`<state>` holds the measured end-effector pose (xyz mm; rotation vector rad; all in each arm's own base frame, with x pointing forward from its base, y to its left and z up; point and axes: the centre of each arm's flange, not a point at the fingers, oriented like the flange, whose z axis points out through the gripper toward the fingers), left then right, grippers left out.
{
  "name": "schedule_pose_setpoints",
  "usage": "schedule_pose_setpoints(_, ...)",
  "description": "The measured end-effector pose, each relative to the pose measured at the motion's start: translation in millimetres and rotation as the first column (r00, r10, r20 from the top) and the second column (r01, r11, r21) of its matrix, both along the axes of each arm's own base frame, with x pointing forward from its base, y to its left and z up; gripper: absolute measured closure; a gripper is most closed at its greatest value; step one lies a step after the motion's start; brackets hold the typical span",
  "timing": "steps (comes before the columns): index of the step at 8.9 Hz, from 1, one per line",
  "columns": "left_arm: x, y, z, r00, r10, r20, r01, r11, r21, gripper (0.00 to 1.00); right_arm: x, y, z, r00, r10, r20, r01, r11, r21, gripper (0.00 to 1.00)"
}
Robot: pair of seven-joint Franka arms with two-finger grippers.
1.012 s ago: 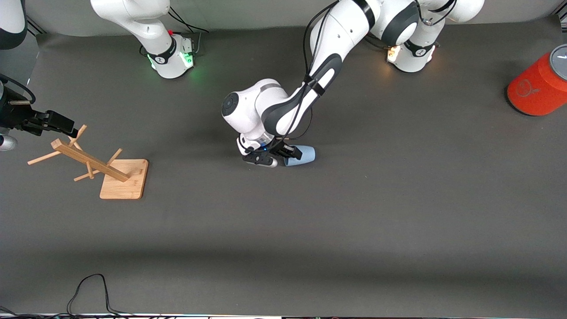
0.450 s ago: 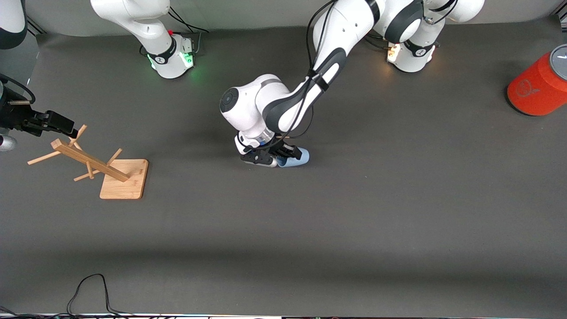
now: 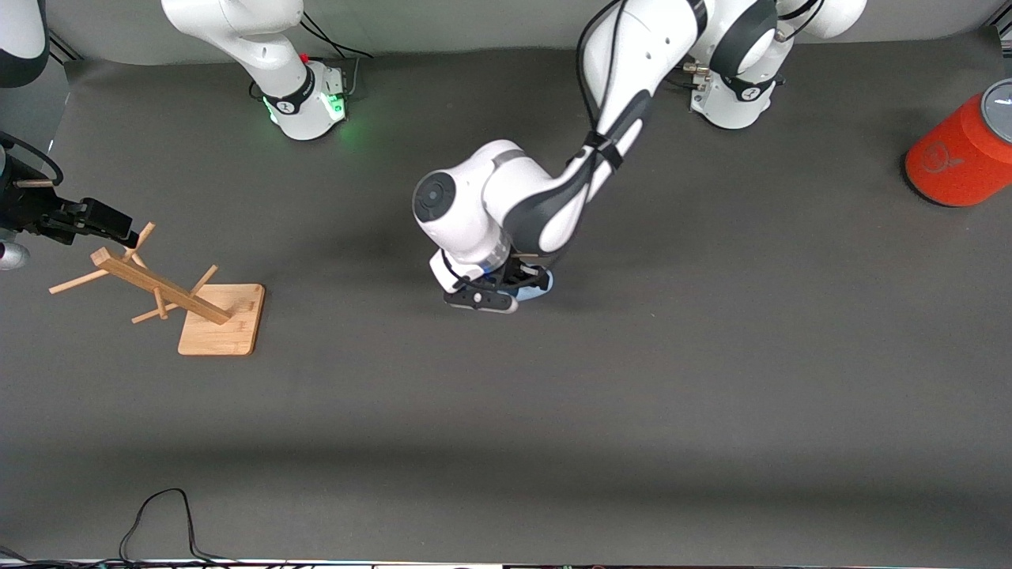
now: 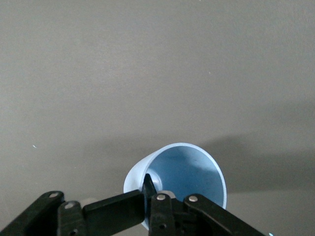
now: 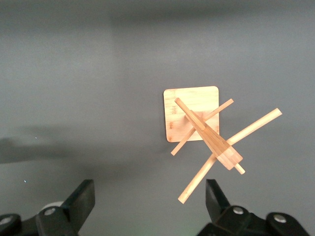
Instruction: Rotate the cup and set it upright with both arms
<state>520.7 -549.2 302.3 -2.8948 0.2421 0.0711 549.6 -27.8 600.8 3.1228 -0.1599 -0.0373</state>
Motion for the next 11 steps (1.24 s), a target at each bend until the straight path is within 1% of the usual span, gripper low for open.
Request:
schedule_pose_setpoints(2,27.4,24.1,21.9,0.996,0.078,-0.04,-0.081,0.992,-0.093,1.0,0.0,0.1,0.0,1.0,0.0,0.0,0.0,1.0,0.0,0.0)
schedule_pose_setpoints(4,43.4,36.1,37.3,0.993,0.112,-0.038,-0.116,0.981,-0.154,1.0,0.1,0.1,0.0,1.0,0.0,0.001,0.0,1.0,0.0,0.0)
schedule_pose_setpoints(6,44.1,31.7,37.7,0.994,0.11,-0.023,-0.113,0.975,-0.19,1.0,0.1,0.2,0.0,1.0,0.0,0.001,0.0,1.0,0.0,0.0)
schedule_pose_setpoints(8,40.7,32.5,23.4,0.994,0.106,0.006,-0.101,0.964,-0.246,1.0,0.1,0.6,0.1,1.0,0.001,0.001,-0.001,1.0,0.0,0.0)
schedule_pose_setpoints(11,32.9,62.2,3.9,0.991,0.13,-0.005,-0.125,0.944,-0.307,1.0,0.2,0.9,0.1,1.0,0.002,0.001,-0.002,1.0,0.0,0.0)
